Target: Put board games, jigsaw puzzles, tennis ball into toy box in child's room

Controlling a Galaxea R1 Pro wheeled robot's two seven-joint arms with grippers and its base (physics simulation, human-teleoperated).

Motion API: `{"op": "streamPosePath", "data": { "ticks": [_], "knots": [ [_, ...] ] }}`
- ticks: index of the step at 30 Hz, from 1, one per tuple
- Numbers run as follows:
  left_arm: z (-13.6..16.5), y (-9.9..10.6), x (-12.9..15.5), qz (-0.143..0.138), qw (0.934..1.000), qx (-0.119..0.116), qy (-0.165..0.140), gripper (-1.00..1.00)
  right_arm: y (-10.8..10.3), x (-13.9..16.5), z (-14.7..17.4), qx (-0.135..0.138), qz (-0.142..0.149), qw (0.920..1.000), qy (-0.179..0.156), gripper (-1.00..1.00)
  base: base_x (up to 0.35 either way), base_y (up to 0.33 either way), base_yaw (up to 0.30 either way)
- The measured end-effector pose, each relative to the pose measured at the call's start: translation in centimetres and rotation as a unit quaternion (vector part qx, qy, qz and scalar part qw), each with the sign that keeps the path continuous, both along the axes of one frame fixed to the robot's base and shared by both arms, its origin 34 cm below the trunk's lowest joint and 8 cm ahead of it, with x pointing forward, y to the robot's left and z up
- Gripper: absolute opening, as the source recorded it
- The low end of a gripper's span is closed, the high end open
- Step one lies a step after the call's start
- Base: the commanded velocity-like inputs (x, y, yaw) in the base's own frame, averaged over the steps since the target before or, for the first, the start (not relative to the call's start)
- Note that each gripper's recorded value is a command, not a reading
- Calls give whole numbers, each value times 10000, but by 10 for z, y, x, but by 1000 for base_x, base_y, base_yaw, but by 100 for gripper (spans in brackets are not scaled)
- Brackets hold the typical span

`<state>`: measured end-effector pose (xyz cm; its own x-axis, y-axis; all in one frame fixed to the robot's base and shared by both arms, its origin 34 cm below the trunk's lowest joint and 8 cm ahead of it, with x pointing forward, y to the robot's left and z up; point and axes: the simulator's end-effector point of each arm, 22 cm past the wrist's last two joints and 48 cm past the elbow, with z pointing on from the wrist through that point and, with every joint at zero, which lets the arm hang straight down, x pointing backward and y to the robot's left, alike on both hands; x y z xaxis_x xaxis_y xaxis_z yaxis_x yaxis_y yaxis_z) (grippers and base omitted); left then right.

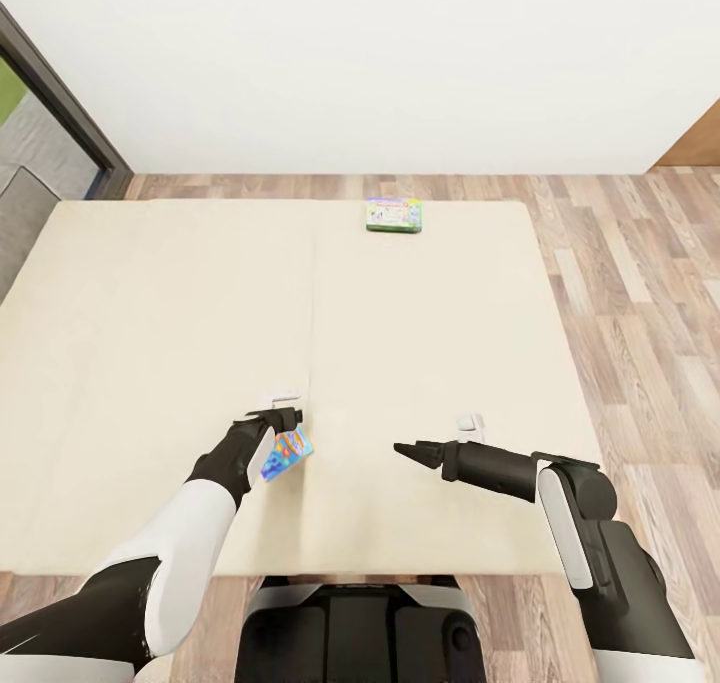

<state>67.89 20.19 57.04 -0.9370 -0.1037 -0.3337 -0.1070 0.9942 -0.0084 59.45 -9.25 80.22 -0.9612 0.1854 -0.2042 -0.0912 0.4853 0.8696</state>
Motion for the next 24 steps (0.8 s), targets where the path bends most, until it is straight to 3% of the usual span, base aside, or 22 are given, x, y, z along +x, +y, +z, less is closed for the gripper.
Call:
{"op": "streamPosePath", "data": {
  "ticks": [24],
  "knots": [
    [-22,2,-17,8,9998,9,178,100,-2,-8,-20,-12,-30,9998,205,100,0,0,0]
  ]
}}
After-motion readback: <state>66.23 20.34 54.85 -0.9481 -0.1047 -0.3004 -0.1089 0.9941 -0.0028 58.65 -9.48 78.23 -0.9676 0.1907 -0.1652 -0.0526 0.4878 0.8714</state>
